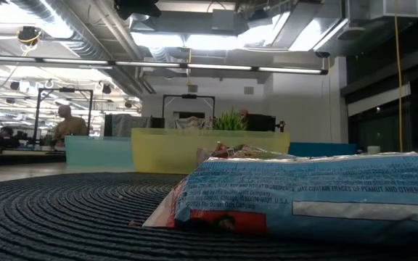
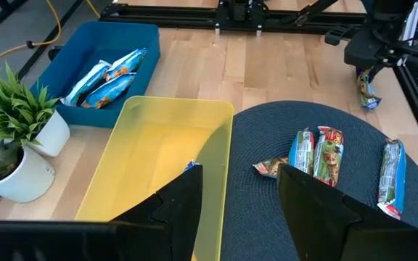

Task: Pick and place Granola Bars by type
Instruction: Put the blue granola bar into the yellow bin

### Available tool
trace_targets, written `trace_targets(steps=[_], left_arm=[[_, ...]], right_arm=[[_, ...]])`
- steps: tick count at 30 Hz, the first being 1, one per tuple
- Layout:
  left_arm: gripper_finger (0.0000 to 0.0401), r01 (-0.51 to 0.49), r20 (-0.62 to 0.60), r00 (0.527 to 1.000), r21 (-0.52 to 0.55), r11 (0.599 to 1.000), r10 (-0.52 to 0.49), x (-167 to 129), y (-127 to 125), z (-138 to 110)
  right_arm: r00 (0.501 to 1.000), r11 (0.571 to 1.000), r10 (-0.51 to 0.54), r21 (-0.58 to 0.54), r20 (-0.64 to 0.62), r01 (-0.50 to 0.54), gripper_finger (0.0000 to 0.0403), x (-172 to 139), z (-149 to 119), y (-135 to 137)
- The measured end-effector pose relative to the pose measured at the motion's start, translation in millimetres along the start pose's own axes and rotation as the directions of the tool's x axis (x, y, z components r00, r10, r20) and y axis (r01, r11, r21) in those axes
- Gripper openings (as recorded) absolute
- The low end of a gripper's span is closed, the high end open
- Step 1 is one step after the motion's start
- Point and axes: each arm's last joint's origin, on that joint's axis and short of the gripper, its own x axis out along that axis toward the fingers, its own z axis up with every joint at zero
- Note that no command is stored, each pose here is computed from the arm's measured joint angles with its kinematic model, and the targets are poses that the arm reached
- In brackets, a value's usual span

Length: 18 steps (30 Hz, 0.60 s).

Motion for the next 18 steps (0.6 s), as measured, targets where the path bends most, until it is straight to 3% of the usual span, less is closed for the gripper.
trace_targets(steps=[5,10,18], left_arm=[[0.0171,0.0,0.0,1.0,0.001,1.0,0.0,0.0,0.0,0.0],[0.0171,0.0,0.001,1.0,0.009,1.0,0.0,-0.1,0.0,0.0],[0.0171,0.002,0.019,1.0,0.006,1.0,-0.003,-0.1,-0.2,1.9]], right_arm=[[1.0,1.0,0.025,0.006,-0.002,-0.025,0.0073,-7.5,1.7,3.8],[0.997,0.996,0.077,0.044,0.0,-0.077,0.0072,-40.6,14.0,15.0],[0.982,0.992,0.068,0.089,0.175,-0.085,0.0071,-110.2,41.5,16.2]])
